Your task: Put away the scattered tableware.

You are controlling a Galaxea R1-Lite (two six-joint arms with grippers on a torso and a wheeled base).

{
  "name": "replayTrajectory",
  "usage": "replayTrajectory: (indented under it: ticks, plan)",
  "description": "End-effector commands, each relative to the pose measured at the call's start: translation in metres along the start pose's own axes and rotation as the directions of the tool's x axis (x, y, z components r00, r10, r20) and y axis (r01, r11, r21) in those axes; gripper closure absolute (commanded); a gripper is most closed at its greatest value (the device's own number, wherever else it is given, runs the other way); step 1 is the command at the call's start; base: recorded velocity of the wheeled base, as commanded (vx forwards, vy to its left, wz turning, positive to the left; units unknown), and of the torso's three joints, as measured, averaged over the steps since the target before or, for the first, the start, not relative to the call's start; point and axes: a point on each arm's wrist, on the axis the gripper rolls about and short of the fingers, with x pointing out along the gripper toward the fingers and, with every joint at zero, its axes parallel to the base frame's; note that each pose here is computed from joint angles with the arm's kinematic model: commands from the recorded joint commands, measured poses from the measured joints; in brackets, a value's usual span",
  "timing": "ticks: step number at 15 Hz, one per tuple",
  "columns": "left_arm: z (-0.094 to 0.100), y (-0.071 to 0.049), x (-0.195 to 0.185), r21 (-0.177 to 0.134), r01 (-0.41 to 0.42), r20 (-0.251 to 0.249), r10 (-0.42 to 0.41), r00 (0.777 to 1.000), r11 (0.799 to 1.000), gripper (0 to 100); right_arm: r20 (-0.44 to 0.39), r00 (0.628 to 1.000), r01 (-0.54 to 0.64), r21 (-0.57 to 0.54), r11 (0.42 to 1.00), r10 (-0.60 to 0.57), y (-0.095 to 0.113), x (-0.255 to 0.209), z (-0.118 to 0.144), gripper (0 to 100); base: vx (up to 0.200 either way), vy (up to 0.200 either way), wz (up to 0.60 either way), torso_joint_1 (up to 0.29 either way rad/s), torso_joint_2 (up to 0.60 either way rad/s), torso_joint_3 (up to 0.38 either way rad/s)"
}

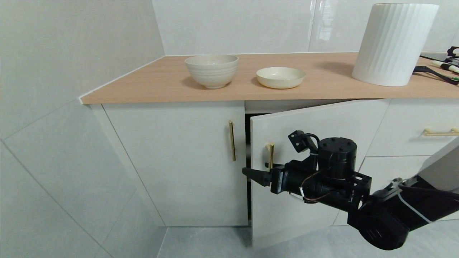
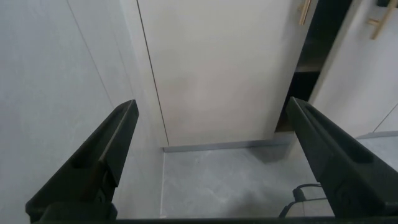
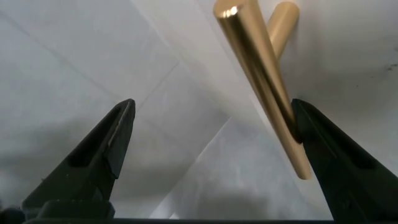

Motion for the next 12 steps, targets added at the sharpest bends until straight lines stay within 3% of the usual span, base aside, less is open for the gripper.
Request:
replayTrajectory:
  ticks: [1, 3, 4, 5, 8, 9, 10, 12]
  plan:
    - [0.0, 0.0, 0.0, 0.003, 0.001, 0.001, -0.001, 1.0, 1.0, 0, 0.003, 0.999, -0.043, -0.007, 0.999, 0.043, 0.014, -0.02, 0.006, 0, 0.0, 0.0, 0.0, 0.0, 0.0, 0.0]
    - [0.019, -0.001, -0.006, 0.01, 0.024, 0.067, -0.024, 0.997, 1.0, 0, -0.011, 0.996, -0.092, -0.01, 0.996, 0.092, 0.019, -0.03, 0.008, 0, 0.0, 0.0, 0.0, 0.0, 0.0, 0.0]
    - [0.028, -0.001, -0.008, 0.013, 0.046, 0.081, -0.047, 0.996, 0.999, 0, -0.012, 0.995, -0.098, -0.01, 0.995, 0.098, 0.02, -0.031, 0.008, 0, 0.0, 0.0, 0.0, 0.0, 0.0, 0.0]
    - [0.051, -0.002, -0.008, 0.015, 0.115, 0.067, -0.116, 0.991, 0.993, 0, -0.018, 0.994, -0.109, -0.012, 0.994, 0.109, 0.024, -0.033, 0.006, 0, 0.0, 0.0, 0.0, 0.0, 0.0, 0.0]
    - [0.125, 0.0, 0.039, -0.007, 0.252, -0.091, -0.252, 0.963, 0.968, 0, -0.022, 0.993, -0.117, -0.013, 0.993, 0.117, 0.03, -0.042, 0.005, 0, 0.0, 0.0, 0.0, 0.0, 0.0, 0.0]
    - [0.129, 0.0, 0.046, -0.008, 0.262, -0.108, -0.261, 0.959, 0.965, 0, -0.019, 0.993, -0.118, -0.012, 0.993, 0.118, 0.03, -0.043, 0.006, 0, 0.0, 0.0, 0.0, 0.0, 0.0, 0.0]
    - [0.148, 0.002, 0.089, -0.04, 0.319, -0.188, -0.321, 0.928, 0.947, 0, -0.028, 0.993, -0.114, -0.01, 0.993, 0.114, 0.03, -0.049, 0.003, 0, 0.0, 0.0, 0.0, 0.0, 0.0, 0.0]
    - [0.153, -0.001, 0.144, -0.07, 0.384, -0.237, -0.389, 0.89, 0.921, 0, -0.036, 0.993, -0.114, -0.008, 0.993, 0.114, 0.032, -0.056, 0.001, 0, 0.0, 0.0, 0.0, 0.0, 0.0, 0.0]
